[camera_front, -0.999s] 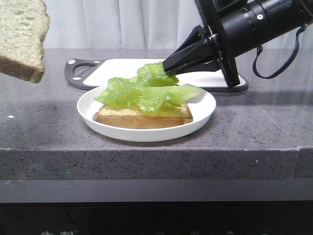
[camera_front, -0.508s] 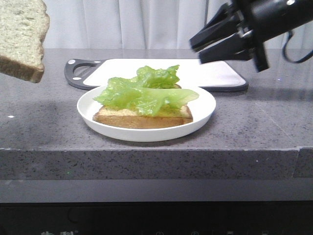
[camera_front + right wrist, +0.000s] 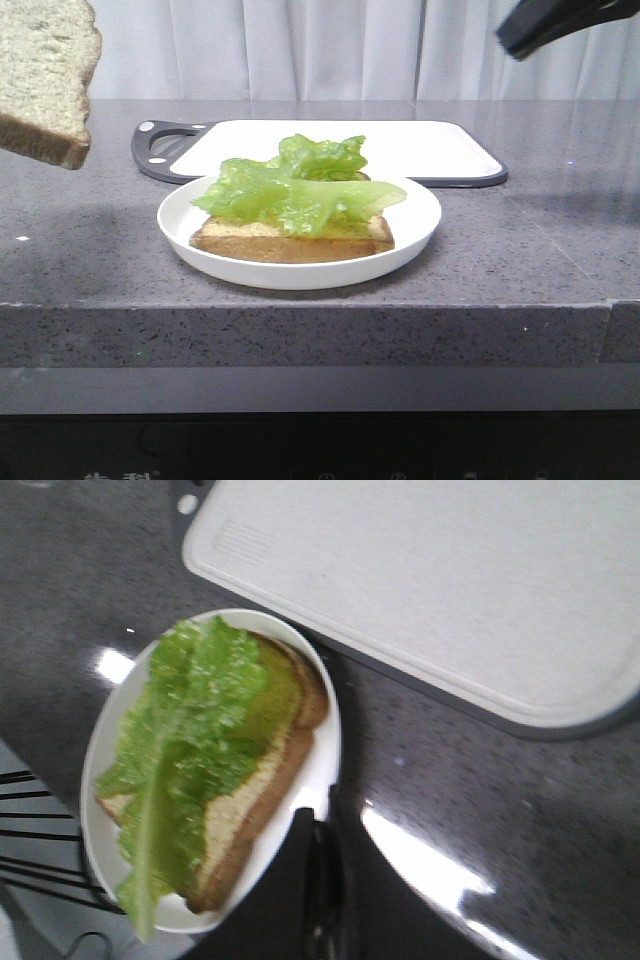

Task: Left arm grabs bread, right arm adds lettuce
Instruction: 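Open the right gripper and withdraw it away from the plate, then carry the held bread slice over the lettuce with the left gripper, then lower the bread onto the lettuce and open the left gripper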

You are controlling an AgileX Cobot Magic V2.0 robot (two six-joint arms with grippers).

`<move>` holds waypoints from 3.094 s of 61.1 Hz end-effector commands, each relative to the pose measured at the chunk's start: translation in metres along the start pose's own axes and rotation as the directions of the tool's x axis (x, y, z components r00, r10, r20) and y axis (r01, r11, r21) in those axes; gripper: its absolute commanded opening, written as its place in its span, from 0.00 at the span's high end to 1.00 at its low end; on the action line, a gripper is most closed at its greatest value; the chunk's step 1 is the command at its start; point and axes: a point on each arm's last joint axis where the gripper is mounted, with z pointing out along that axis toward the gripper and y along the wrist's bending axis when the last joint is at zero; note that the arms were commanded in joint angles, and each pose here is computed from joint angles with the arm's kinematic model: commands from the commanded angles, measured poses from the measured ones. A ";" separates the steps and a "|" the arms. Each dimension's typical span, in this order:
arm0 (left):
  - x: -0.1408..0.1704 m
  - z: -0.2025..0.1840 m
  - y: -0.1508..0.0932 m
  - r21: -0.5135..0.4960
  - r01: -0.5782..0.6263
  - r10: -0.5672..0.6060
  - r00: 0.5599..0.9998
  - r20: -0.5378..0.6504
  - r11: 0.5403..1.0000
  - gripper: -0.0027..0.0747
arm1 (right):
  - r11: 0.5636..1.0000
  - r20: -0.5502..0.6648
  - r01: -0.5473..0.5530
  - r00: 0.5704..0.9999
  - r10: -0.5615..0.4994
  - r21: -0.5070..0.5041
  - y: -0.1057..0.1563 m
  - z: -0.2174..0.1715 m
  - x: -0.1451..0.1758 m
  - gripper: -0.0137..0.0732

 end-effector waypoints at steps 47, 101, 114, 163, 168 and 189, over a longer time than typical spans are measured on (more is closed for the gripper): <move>-0.028 0.021 -0.015 0.222 0.153 -0.166 0.985 0.040 0.963 0.99 | 0.837 0.472 0.046 0.808 -0.353 0.546 0.038 -0.088 0.139 0.96; -0.055 0.151 -0.019 0.497 0.315 -0.177 0.936 -0.305 0.809 0.99 | 0.844 0.481 0.036 0.809 -0.339 0.534 0.038 -0.088 0.139 0.91; -0.049 0.162 -0.013 0.467 0.310 -0.154 0.927 -0.343 0.828 0.99 | 0.845 0.482 0.036 0.808 -0.339 0.534 0.038 -0.088 0.139 0.91; -0.041 0.163 -0.008 0.426 0.239 -0.071 0.925 -0.374 0.873 0.39 | 0.849 0.491 0.030 0.805 -0.333 0.527 0.039 -0.088 0.138 0.91; -0.039 0.163 -0.006 0.404 0.236 -0.063 0.916 -0.396 0.884 0.38 | 0.849 0.491 0.030 0.805 -0.333 0.527 0.039 -0.088 0.138 0.91; -0.047 0.143 0.010 0.348 0.215 -0.076 0.925 -0.371 0.913 0.38 | 0.850 0.494 0.029 0.803 -0.334 0.526 0.039 -0.088 0.138 0.91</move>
